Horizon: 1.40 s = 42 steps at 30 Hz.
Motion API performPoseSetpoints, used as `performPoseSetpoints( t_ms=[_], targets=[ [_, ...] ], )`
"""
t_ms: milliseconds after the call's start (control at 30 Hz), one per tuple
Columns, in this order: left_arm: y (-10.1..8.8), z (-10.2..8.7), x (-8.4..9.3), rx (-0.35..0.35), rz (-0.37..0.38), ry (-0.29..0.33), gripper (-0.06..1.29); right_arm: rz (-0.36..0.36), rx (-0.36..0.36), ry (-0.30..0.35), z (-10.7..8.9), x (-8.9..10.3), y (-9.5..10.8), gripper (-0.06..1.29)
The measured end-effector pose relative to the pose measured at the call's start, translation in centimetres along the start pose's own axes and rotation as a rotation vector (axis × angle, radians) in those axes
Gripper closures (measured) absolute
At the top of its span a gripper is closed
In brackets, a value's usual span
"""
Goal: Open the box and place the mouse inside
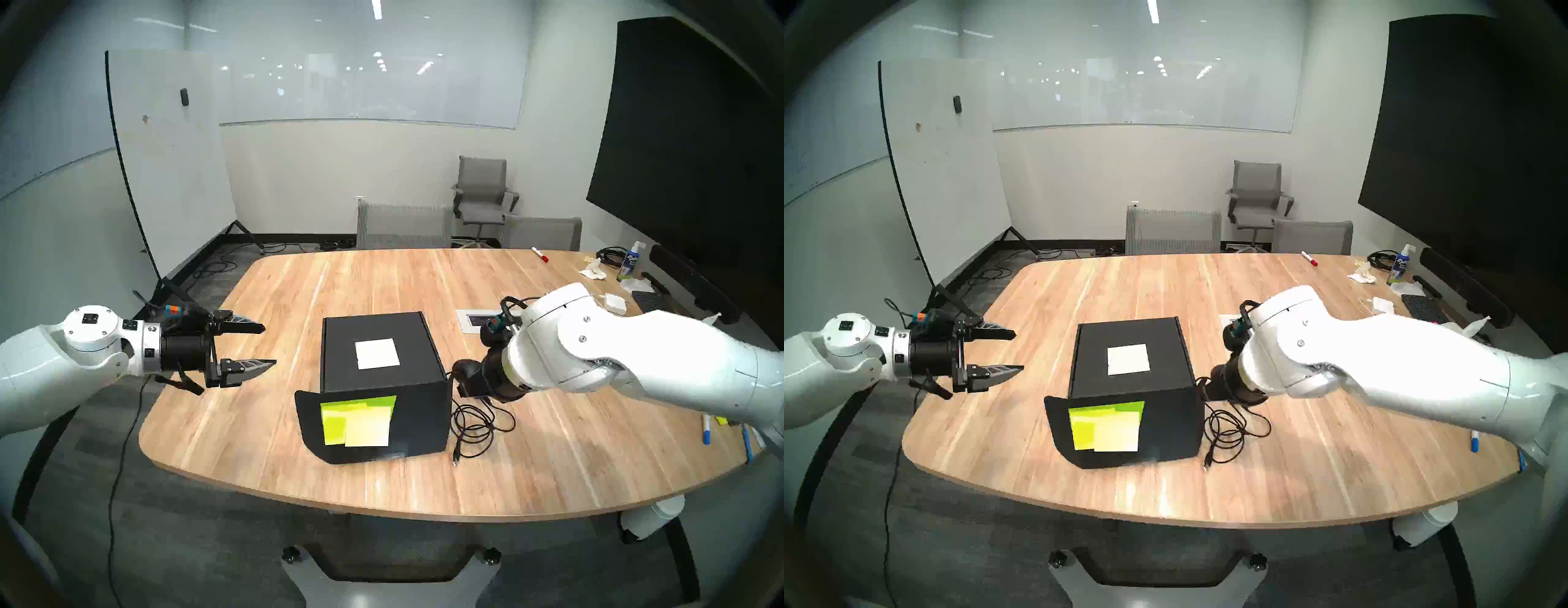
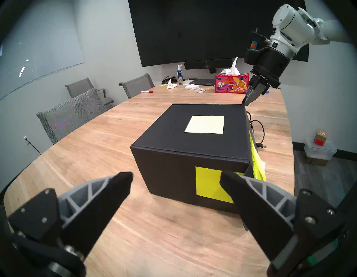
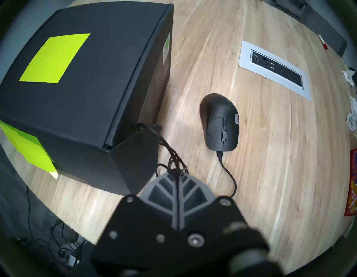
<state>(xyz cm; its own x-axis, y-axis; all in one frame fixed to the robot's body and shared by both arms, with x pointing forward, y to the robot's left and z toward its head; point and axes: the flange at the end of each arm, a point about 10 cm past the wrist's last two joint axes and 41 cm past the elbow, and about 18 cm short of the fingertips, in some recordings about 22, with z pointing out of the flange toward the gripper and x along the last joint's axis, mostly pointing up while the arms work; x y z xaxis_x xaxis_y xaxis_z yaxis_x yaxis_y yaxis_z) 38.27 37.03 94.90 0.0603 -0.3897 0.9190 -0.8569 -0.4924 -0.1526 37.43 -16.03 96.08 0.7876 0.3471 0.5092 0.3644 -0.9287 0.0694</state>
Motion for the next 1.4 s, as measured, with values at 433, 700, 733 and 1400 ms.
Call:
performPoseSetpoints(
  t_ms=[433, 700, 733, 1400],
  targets=[
    [0.0, 0.0, 0.0, 0.000, 0.000, 0.000, 0.00, -0.022, 0.043, 0.032, 1.0, 1.3, 0.3, 1.25],
    [0.0, 0.0, 0.0, 0.000, 0.000, 0.000, 0.00, -0.019, 0.060, 0.051, 1.3, 1.4, 0.5, 1.25],
    [0.0, 0.0, 0.0, 0.000, 0.000, 0.000, 0.00, -0.018, 0.061, 0.052, 1.4, 1.4, 0.5, 1.25],
    [0.0, 0.0, 0.0, 0.000, 0.000, 0.000, 0.00, -0.039, 0.048, 0.034, 1.3, 0.8, 0.5, 1.25]
  ],
)
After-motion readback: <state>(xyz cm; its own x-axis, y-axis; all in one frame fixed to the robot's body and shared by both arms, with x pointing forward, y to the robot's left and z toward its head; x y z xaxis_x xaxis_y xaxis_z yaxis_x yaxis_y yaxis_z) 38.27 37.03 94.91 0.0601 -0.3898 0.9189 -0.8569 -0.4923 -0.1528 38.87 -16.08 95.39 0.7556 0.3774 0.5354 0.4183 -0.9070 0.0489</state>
